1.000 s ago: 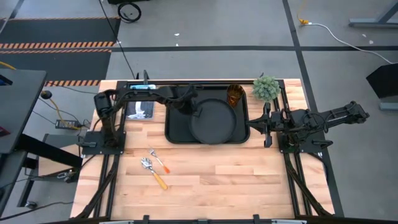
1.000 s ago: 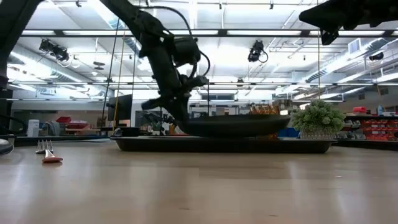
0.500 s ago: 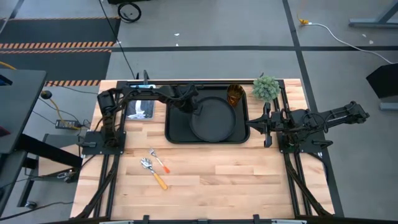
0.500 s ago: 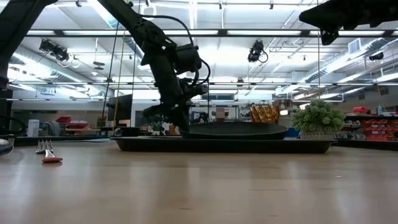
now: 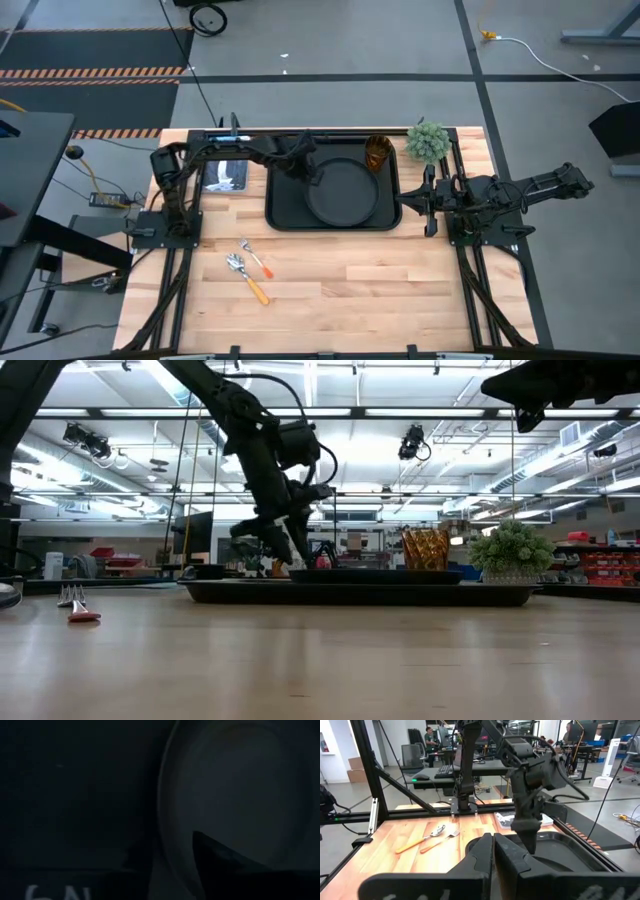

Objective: Pick and place plate/cup/fork/spoon on tray
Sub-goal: Put the black plate on the black serving tray to bottom of the brown cup

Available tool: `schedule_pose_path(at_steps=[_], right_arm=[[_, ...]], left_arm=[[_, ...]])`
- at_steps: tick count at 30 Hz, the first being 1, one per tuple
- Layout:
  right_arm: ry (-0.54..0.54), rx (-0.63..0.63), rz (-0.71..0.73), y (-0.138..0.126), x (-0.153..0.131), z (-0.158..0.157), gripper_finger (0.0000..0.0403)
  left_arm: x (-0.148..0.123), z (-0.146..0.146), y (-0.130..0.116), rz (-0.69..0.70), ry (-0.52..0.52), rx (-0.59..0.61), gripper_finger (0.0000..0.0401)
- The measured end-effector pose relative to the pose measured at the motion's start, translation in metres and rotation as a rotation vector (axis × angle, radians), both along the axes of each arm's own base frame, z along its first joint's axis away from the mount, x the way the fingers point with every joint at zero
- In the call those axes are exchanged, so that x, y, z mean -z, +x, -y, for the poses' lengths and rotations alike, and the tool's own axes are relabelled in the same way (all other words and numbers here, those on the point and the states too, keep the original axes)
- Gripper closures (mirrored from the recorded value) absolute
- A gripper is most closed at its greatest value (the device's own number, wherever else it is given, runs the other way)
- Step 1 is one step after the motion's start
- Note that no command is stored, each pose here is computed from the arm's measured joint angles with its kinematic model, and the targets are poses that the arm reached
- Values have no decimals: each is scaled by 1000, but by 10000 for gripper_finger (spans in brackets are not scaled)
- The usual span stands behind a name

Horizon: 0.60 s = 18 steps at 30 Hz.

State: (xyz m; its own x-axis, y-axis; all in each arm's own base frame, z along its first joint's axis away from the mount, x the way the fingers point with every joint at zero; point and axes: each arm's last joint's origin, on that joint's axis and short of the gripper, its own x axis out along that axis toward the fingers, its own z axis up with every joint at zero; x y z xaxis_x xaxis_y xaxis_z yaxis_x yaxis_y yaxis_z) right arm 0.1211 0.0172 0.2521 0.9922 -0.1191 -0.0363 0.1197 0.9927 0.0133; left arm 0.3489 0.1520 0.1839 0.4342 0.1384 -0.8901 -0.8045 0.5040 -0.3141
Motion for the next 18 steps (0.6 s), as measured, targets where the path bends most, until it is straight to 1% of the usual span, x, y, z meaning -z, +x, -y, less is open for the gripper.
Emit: schedule_pose_path(at_steps=[3,6,8,11,16,18], right_arm=[[0,0,0,0,0,0,380],[6,0,0,0,0,0,380],[7,0,0,0,0,0,380],[7,0,0,0,0,0,380],[7,0,1,0,0,0,380],[7,0,0,0,0,0,380]], left_arm=[[-9,1,-7,-27,13,42,258],[-15,7,-14,-79,30,128,263],[-12,14,-18,-151,31,188,267],[-3,24,-15,-225,44,223,274],[11,38,-2,-256,106,250,281],[18,41,1,-267,112,251,283]])
